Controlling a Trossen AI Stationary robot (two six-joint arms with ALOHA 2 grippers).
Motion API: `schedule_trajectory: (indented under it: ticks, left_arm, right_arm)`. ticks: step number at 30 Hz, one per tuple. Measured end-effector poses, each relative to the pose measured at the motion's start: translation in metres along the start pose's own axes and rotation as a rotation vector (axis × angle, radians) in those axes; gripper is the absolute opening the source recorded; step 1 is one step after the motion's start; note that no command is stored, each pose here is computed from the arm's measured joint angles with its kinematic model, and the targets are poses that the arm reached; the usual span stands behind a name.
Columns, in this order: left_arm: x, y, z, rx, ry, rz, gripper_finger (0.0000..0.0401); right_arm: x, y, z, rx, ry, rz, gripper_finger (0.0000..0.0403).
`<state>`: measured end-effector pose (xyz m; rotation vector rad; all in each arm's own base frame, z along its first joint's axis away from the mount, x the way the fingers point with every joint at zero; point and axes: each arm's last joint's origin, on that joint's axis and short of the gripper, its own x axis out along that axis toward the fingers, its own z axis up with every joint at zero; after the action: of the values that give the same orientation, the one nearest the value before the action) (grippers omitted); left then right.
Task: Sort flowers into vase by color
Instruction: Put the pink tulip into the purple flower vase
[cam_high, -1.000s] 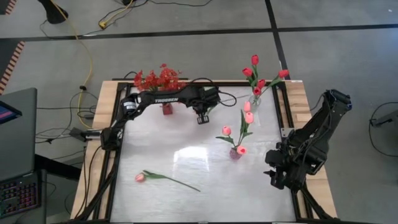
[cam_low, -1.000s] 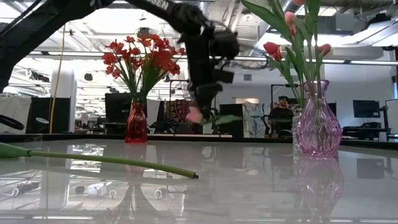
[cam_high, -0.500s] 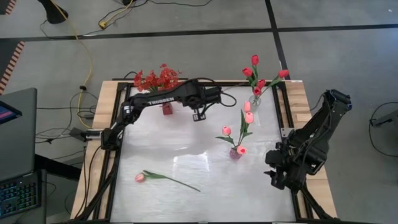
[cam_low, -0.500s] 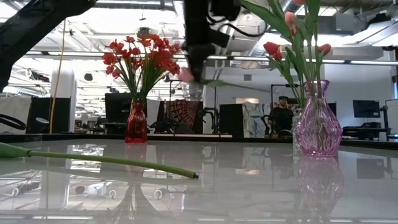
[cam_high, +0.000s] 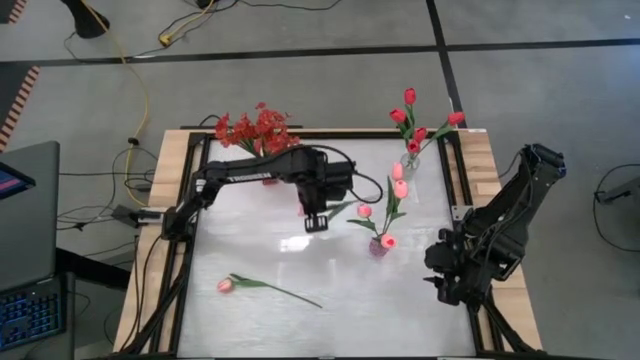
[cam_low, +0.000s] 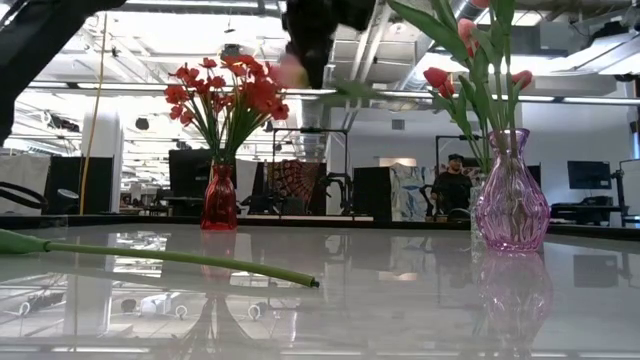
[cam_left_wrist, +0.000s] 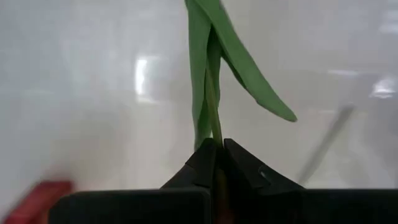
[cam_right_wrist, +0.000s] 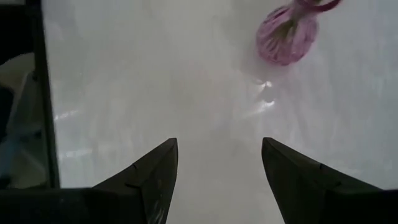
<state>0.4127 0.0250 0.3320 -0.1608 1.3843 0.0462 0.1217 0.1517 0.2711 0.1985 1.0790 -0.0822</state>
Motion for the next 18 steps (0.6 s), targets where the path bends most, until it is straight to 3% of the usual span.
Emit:
schedule_trajectory:
  ticks: [18]
  left_arm:
    - [-0.024,-0.064,-0.024,-0.196,0.017,-0.191,0.0003]
  right_arm:
    - [0.0,0.004,0.001,-0.008,0.018,0.049,0.026]
